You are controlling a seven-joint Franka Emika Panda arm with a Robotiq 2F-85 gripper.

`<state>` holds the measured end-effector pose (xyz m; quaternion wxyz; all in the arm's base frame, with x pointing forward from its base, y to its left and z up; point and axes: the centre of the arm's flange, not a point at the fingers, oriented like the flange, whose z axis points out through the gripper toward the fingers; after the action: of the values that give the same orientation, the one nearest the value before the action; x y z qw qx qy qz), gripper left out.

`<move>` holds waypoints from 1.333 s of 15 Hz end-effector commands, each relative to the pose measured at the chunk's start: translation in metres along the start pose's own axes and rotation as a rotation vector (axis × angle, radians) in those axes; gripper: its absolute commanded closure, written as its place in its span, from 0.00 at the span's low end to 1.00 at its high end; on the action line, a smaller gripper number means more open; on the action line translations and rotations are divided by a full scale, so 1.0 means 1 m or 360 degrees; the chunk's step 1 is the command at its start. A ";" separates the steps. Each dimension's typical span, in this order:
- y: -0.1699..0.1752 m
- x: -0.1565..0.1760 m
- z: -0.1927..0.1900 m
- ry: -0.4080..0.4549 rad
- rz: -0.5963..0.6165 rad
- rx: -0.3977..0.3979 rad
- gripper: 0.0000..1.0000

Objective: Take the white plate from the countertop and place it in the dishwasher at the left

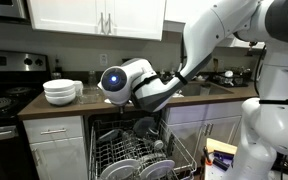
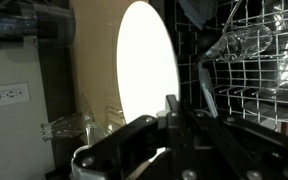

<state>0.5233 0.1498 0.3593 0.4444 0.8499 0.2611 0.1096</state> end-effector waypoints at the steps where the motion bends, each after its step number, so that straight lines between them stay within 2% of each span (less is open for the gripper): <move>1: 0.004 -0.024 -0.036 0.0026 -0.0014 0.0088 0.96; 6: -0.005 -0.038 -0.065 0.0103 -0.0067 0.0347 0.96; 7: -0.016 -0.020 -0.047 0.0059 -0.0027 0.0301 0.95; 12: -0.016 -0.027 -0.056 0.0083 -0.0037 0.0332 0.95; 13: -0.016 -0.027 -0.056 0.0083 -0.0038 0.0332 0.98; 20: -0.054 -0.015 -0.035 0.0167 -0.0145 0.0596 0.98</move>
<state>0.4711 0.1917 0.3390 0.3018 0.8958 0.3152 0.0838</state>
